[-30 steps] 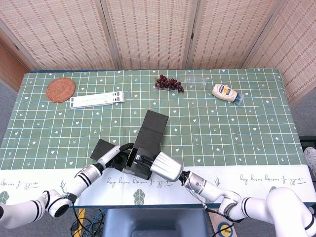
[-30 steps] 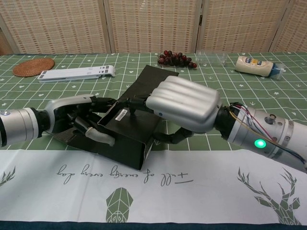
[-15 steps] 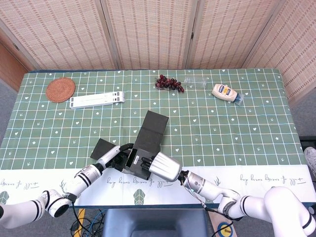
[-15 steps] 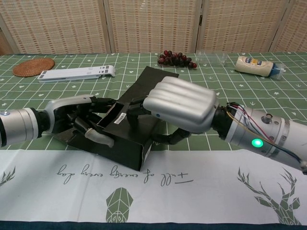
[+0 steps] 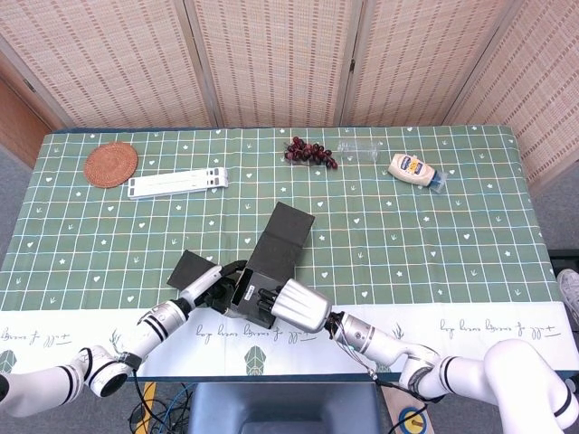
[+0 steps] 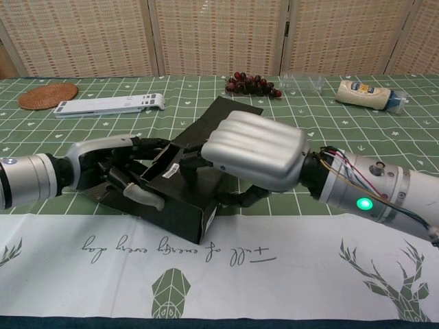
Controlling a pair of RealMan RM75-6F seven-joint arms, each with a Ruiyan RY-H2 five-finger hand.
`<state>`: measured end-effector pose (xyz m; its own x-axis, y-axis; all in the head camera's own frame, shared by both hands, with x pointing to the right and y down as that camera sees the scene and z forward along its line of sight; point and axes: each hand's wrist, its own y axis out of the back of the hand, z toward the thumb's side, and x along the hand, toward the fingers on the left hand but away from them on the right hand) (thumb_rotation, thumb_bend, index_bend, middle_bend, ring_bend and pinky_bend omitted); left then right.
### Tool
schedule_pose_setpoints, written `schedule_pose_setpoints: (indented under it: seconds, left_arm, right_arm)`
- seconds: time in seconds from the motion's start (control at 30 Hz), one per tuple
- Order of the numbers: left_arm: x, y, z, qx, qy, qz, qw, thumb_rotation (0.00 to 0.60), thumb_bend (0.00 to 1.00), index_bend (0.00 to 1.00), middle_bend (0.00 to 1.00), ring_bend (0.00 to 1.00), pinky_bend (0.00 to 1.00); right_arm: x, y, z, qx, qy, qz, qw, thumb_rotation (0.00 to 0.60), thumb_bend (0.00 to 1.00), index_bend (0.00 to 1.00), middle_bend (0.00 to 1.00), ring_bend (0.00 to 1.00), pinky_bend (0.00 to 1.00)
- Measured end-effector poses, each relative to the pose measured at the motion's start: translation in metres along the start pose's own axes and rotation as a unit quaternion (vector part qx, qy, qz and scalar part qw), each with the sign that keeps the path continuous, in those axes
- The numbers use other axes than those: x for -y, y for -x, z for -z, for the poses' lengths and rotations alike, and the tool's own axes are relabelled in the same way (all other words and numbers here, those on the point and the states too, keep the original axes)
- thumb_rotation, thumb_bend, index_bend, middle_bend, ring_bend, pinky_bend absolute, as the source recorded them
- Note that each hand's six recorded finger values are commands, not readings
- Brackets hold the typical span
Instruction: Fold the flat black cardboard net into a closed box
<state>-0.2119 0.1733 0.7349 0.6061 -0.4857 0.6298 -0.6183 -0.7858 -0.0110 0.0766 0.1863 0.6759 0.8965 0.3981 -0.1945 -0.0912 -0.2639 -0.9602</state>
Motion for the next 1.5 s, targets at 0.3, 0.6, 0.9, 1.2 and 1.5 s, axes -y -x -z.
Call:
schedule_pose_setpoints:
  seconds: [0.3,0.6,0.9,1.2,1.5]
  left_arm:
    - [-0.001,0.001,0.001,-0.001,0.006,0.002,1.0,0.6,0.13,0.14,0.19,0.62,0.95]
    - [0.0,0.002,0.001,-0.001,0.009,0.003,1.0,0.6,0.13,0.17,0.19,0.63,0.95]
    - [-0.002,0.003,0.001,-0.001,0.014,0.002,0.9999,0.6,0.13,0.17,0.19,0.63,0.95]
    - [-0.002,0.005,0.001,0.0,0.02,0.001,0.9998,0.6,0.13,0.17,0.19,0.63,0.95]
    - [-0.003,0.006,0.002,-0.002,0.024,-0.001,0.9997,0.6,0.13,0.17,0.19,0.63,0.95]
  right_arm:
    - [-0.001,0.001,-0.001,0.0,-0.002,-0.002,1.0,0.6,0.34,0.4,0.37,0.77,1.0]
    - [0.0,0.005,-0.002,-0.003,-0.014,-0.012,0.9998,0.6,0.34,0.4,0.37,0.77,1.0]
    - [0.004,0.006,-0.003,-0.01,-0.028,-0.032,0.999,0.6,0.34,0.4,0.37,0.77,1.0]
    - [0.006,0.008,-0.005,-0.025,-0.048,-0.056,0.9969,0.6,0.37,0.4,0.39,0.78,1.0]
    - [0.007,0.012,-0.005,-0.044,-0.069,-0.083,0.9932,0.6,0.47,0.51,0.52,0.81,1.0]
